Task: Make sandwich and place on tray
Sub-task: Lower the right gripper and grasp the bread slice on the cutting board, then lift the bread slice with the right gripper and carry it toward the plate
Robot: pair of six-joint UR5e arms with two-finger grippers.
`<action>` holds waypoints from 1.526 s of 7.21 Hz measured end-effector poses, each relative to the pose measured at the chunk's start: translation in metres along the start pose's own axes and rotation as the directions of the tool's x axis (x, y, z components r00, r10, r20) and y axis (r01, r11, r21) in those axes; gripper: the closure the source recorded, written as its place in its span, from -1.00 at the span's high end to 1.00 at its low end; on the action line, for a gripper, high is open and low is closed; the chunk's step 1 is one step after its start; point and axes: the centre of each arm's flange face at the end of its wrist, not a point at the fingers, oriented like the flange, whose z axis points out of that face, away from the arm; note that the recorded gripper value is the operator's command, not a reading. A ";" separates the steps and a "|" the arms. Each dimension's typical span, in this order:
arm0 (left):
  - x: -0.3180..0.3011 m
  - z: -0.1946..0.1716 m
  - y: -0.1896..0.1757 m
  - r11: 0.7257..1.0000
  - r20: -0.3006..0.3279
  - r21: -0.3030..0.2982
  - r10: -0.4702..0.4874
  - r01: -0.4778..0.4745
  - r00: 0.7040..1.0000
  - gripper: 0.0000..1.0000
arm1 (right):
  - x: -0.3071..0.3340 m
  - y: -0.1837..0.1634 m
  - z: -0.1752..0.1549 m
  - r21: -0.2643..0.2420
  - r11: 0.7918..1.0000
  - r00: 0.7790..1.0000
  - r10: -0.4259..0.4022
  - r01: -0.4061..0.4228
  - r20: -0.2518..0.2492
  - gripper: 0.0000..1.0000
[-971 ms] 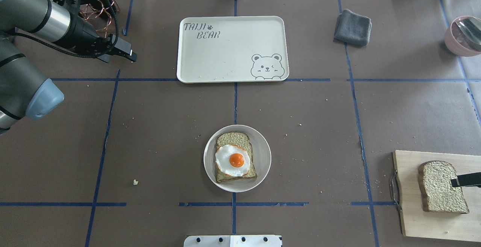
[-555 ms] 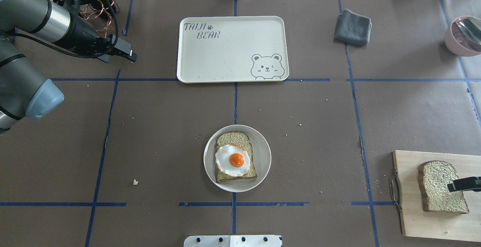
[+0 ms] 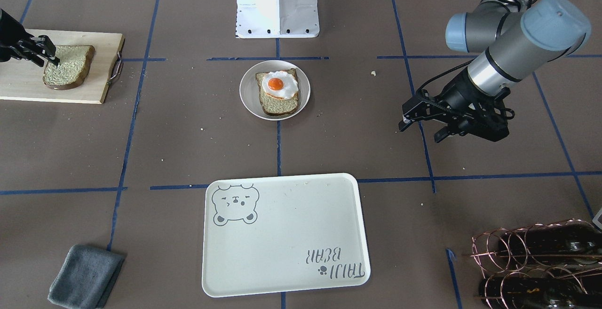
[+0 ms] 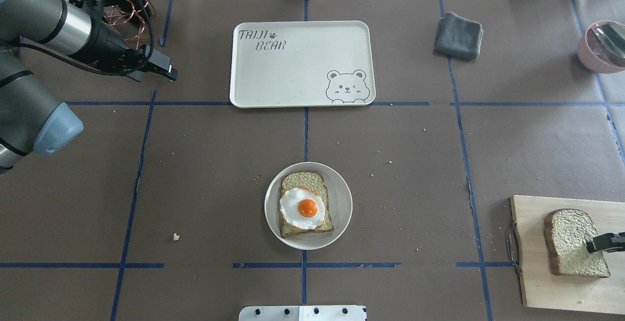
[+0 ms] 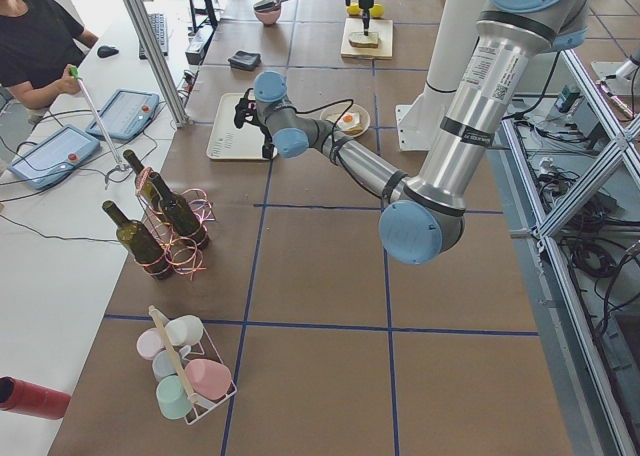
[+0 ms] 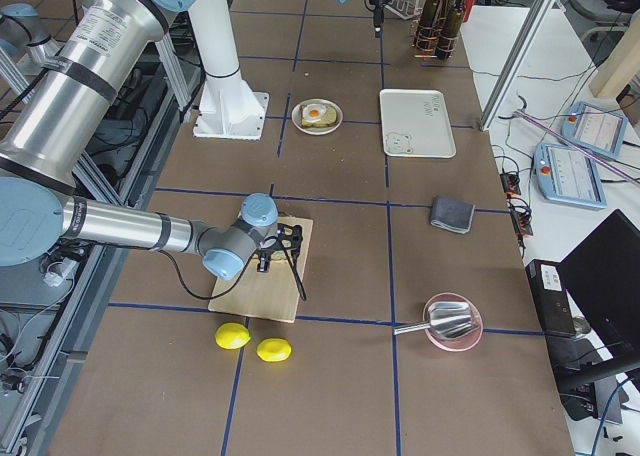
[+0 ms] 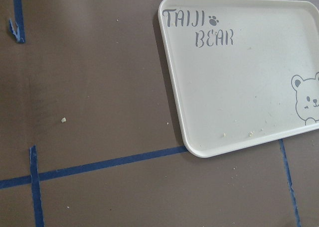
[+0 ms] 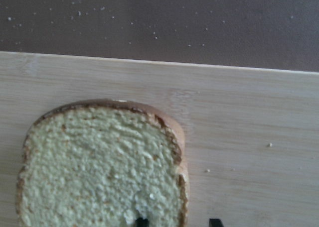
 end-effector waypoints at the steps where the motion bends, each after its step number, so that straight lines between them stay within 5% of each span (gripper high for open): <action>1: -0.002 0.000 0.001 1.000 0.000 -0.001 0.000 0.000 1.000 1.00 | 0.000 0.000 0.000 0.000 1.000 1.000 -0.001 0.001 0.002 -1.00; 7: -0.008 0.003 0.003 1.000 -0.001 -0.001 0.001 -0.001 1.000 1.00 | -0.023 -0.004 -0.018 0.046 0.998 0.996 -0.046 0.043 0.070 -1.00; 11: -0.010 0.005 0.003 1.000 0.000 -0.004 -0.002 0.002 1.000 1.00 | -0.109 -0.041 -0.059 0.168 0.984 0.970 -0.093 0.055 0.226 -1.00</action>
